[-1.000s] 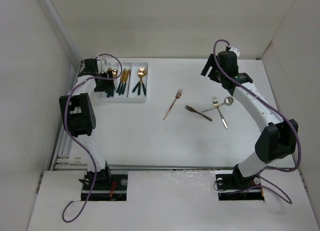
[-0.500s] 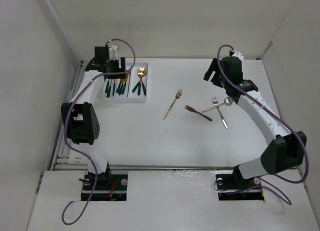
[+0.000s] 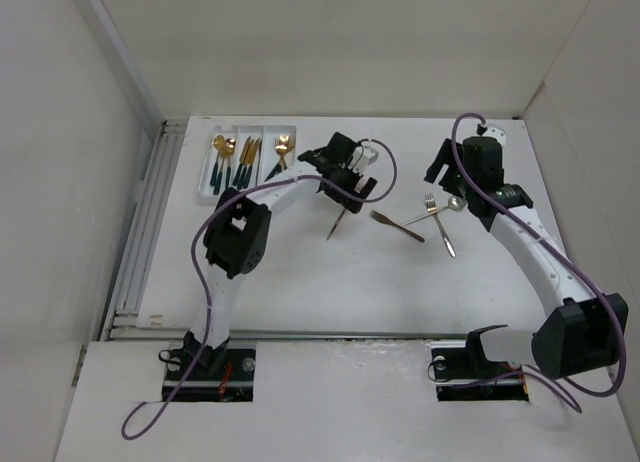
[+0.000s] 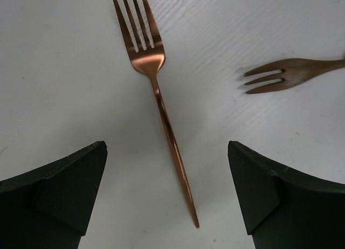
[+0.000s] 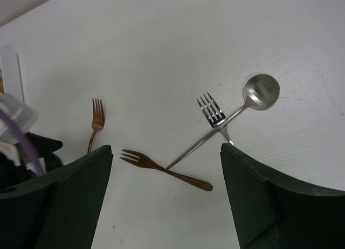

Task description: Sort the eating utensils into containers

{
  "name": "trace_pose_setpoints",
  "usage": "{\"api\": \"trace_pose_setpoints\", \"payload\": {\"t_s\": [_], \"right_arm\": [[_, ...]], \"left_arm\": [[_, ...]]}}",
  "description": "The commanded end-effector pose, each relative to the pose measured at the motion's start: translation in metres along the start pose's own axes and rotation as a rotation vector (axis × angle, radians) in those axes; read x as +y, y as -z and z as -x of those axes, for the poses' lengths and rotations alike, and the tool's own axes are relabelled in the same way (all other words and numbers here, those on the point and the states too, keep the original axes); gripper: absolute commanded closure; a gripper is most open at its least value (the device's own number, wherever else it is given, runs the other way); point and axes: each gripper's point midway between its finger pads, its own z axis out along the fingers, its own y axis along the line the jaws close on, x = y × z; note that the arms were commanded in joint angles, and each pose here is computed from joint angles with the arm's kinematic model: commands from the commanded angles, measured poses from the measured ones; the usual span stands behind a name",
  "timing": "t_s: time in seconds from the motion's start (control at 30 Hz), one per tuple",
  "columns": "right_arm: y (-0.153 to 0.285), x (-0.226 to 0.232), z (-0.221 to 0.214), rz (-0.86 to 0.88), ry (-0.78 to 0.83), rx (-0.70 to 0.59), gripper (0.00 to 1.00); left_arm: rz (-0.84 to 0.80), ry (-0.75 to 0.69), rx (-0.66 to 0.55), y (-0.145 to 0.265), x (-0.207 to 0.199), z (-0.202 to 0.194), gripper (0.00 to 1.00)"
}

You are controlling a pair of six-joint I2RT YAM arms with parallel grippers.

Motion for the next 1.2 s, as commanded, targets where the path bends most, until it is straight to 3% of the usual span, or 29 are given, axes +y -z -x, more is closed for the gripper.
{"api": "trace_pose_setpoints", "payload": {"t_s": [0.0, 0.2, 0.3, 0.33, 0.37, 0.5, 0.53, 0.67, 0.83, 1.07, 1.17], "right_arm": [[0.01, 0.002, 0.019, 0.033, -0.004, -0.06, 0.13], [0.011, -0.005, 0.025, 0.019, -0.007, -0.075, 0.13], [0.01, -0.007, 0.022, 0.015, -0.006, -0.067, 0.13], [0.01, -0.007, 0.022, 0.015, -0.006, -0.067, 0.13], [0.01, -0.006, 0.024, 0.019, -0.017, -0.075, 0.13], [0.011, -0.004, 0.027, 0.024, -0.019, -0.083, 0.13], [0.011, -0.005, 0.028, 0.016, -0.019, -0.087, 0.13], [0.009, -0.009, 0.029, 0.004, -0.022, -0.082, 0.13], [0.01, -0.007, 0.033, 0.008, -0.023, -0.09, 0.13], [0.005, -0.003, 0.038, 0.008, -0.033, -0.09, 0.13], [0.005, 0.003, 0.044, 0.025, -0.044, -0.095, 0.13]], "left_arm": [[0.019, 0.013, 0.047, -0.005, 0.013, -0.002, 0.07], [-0.023, -0.01, 0.116, -0.028, -0.004, -0.027, 0.11], [-0.004, 0.001, 0.143, -0.041, 0.0, -0.037, 0.23], [-0.004, 0.013, 0.154, -0.04, 0.0, -0.04, 0.29], [-0.017, 0.017, 0.176, -0.043, -0.002, -0.045, 0.44], [-0.049, 0.041, 0.203, -0.043, -0.005, -0.056, 0.8], [-0.048, 0.05, 0.203, -0.043, -0.005, -0.056, 1.0], [-0.045, 0.068, 0.19, -0.043, -0.006, -0.052, 1.0], [-0.025, 0.123, 0.065, -0.019, 0.014, 0.001, 1.0], [0.076, 0.218, -0.315, 0.089, 0.07, 0.116, 1.0], [0.181, 0.299, -0.42, 0.127, 0.118, 0.129, 1.0]]}}
